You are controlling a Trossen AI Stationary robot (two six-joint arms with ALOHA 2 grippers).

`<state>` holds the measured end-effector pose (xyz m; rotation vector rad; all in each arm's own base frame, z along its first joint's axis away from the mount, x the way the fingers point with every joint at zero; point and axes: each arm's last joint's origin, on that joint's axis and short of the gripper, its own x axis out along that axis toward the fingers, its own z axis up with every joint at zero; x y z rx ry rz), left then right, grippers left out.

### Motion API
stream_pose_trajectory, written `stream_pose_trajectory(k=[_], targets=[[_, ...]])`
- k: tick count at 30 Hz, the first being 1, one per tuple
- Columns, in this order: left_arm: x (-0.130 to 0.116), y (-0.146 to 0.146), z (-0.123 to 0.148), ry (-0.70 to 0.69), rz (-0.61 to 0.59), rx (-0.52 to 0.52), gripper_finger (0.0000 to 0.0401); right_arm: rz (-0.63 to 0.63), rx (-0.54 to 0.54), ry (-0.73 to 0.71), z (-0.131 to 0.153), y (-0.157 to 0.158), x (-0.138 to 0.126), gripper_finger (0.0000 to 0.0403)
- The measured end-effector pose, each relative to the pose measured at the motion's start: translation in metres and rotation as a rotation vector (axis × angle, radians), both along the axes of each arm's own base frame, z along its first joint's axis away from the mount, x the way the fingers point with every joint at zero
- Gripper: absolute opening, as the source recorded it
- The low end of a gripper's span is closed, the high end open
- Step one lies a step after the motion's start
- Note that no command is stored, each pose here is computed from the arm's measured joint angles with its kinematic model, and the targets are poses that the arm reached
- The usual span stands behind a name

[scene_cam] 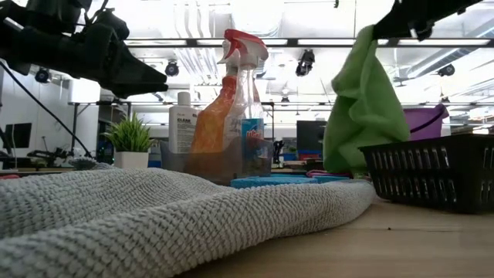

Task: Pick & Place Kitchen Items
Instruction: Put the green microfiber towel into the purple bucket

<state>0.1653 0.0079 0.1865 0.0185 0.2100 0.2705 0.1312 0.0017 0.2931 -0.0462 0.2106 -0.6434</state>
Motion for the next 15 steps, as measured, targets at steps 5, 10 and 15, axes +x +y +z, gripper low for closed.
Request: stream_pose_trajectory(k=[5,10,15], targets=[[0.000,0.000,0.000,-0.002,0.002,-0.008,0.0264,0.056,0.138,0.065,0.007,-0.002,-0.006,0.0018],[0.000,0.000,0.000,-0.005,0.003,-0.012,0.0264,-0.023,0.199,0.208,0.024,-0.007,-0.013,0.0018],[0.000,0.000,0.000,-0.007,0.003,-0.015,0.0264,-0.137,0.191,0.309,0.056,-0.016,-0.014,0.0018]])
